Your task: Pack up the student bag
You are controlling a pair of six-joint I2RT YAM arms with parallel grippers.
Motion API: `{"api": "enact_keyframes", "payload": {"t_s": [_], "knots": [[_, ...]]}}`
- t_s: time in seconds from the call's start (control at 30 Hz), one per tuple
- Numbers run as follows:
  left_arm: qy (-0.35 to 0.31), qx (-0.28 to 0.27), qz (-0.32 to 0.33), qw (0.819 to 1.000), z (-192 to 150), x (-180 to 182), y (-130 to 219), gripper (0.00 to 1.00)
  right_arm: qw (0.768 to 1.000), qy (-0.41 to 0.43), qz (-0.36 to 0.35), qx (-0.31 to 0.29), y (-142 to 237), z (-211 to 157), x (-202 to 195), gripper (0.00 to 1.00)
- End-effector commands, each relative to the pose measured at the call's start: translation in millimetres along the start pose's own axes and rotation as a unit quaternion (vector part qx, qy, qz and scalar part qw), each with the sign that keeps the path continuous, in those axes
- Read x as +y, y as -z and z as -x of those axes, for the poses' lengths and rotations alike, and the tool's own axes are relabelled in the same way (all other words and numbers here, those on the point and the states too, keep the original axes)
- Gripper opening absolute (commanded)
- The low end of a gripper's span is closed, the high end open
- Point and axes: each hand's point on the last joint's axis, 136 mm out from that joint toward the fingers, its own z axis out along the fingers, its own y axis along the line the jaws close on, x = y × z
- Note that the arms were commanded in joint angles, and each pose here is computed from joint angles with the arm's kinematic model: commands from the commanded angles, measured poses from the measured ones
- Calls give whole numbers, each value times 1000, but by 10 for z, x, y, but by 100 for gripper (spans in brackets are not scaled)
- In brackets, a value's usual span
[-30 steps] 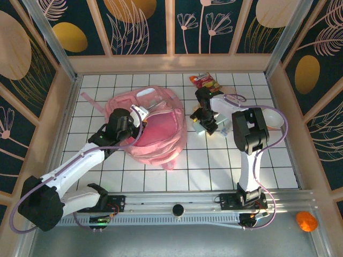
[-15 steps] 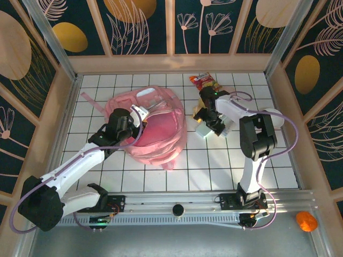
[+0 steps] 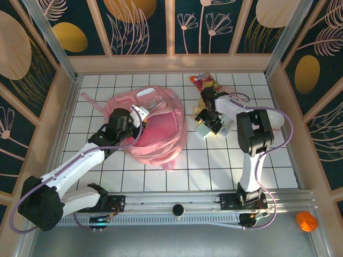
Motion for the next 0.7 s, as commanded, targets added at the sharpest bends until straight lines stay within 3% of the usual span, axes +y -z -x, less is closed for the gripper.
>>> {"api": "enact_keyframes", "payload": {"t_s": [0.0,0.13,0.4,0.57,0.67], "knots": [[13,-42,3,999,272,41,76,0,1000,-1,-16,1,-42,-1,-101,71],[16,-47,-4,999,319,21,98,0,1000,-6,-2,-16,115,-41,-178,61],[50,-75,-35,995,511,-56,216,0,990,42,111,-82,792,-191,-83,56],[73,-83,-54,992,635,-97,234,0,952,160,205,-163,1418,-307,89,54],[82,-81,-64,991,698,-111,227,0,912,237,253,-220,1785,-389,156,51]]}}
